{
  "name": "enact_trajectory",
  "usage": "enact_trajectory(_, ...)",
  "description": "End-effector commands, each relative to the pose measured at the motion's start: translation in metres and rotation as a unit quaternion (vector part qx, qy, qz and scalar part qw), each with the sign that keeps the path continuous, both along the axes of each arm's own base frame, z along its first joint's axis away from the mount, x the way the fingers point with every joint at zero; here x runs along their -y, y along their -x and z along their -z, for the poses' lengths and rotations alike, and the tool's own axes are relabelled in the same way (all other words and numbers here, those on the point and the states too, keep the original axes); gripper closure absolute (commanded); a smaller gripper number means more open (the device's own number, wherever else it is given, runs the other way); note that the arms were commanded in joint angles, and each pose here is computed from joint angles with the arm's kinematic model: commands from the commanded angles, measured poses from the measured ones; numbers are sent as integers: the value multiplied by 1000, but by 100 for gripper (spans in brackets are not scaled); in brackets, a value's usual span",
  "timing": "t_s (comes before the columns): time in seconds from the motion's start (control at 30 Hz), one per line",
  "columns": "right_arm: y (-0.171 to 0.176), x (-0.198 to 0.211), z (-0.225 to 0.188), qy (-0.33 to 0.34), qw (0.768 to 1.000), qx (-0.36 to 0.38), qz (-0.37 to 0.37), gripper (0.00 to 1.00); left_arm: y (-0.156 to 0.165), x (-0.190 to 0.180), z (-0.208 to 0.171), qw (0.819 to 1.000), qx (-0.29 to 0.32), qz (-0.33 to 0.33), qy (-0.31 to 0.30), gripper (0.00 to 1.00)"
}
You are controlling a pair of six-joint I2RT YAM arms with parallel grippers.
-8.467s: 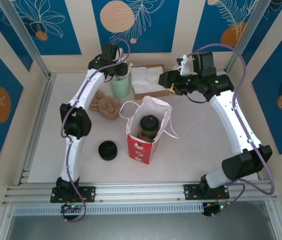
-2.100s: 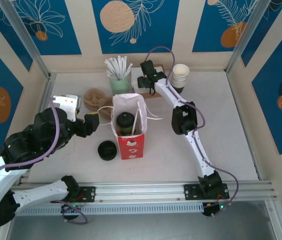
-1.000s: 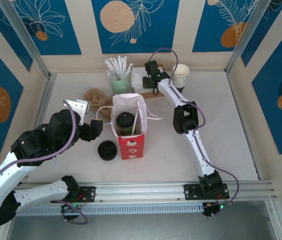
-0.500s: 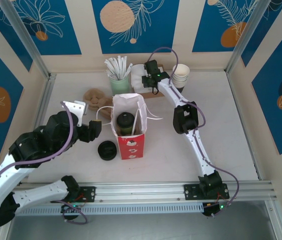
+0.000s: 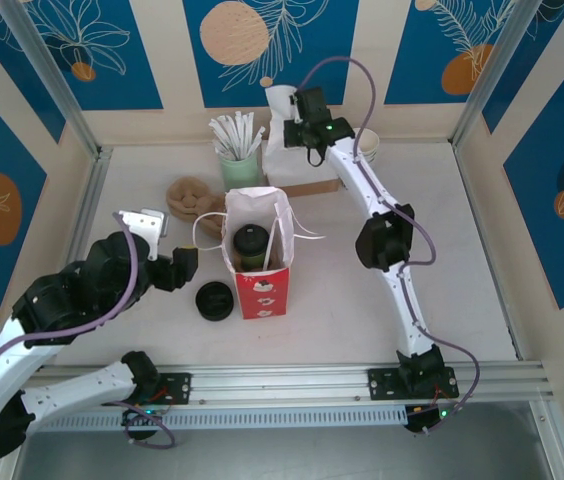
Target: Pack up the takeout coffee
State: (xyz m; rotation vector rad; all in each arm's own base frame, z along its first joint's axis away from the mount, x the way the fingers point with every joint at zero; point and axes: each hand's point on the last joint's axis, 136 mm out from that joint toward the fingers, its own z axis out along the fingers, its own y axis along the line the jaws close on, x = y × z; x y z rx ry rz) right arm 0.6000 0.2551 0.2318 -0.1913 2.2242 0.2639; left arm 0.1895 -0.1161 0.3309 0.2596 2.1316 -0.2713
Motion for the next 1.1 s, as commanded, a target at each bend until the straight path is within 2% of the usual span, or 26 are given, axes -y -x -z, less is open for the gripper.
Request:
enact_trajectory(0.0, 29, 1, -74, -20, 999, 37, -10, 97, -4, -7, -1, 999, 12, -31, 19, 23)
enact_trajectory(0.2, 86, 2, -142, -60, 997, 39, -33, 98, -8, -6, 5, 999, 19, -38, 28, 20)
enact_trajectory(0.33, 142, -4, -192, -133, 989, 26, -64, 98, -11, -3, 11, 998, 22, -42, 30, 18)
enact_trajectory(0.43, 189, -12, -225, -200, 974, 5, -102, 98, -12, -4, 8, 998, 33, -43, 36, 18)
enact_trajectory(0.53, 235, -17, -255, -271, 951, -25, -144, 99, -11, -9, 4, 997, 44, -45, 36, 18)
enact_trajectory(0.7, 297, -31, -289, -378, 895, -84, -221, 100, -8, -17, -1, 996, 61, -50, 33, 17)
enact_trajectory(0.9, 345, -38, -300, -458, 832, -154, -274, 100, -4, -29, -1, 995, 68, -61, 32, 15)
enact_trajectory(1.07, 360, -44, -286, -489, 806, -194, -273, 100, 2, -37, 1, 995, 68, -68, 42, 14)
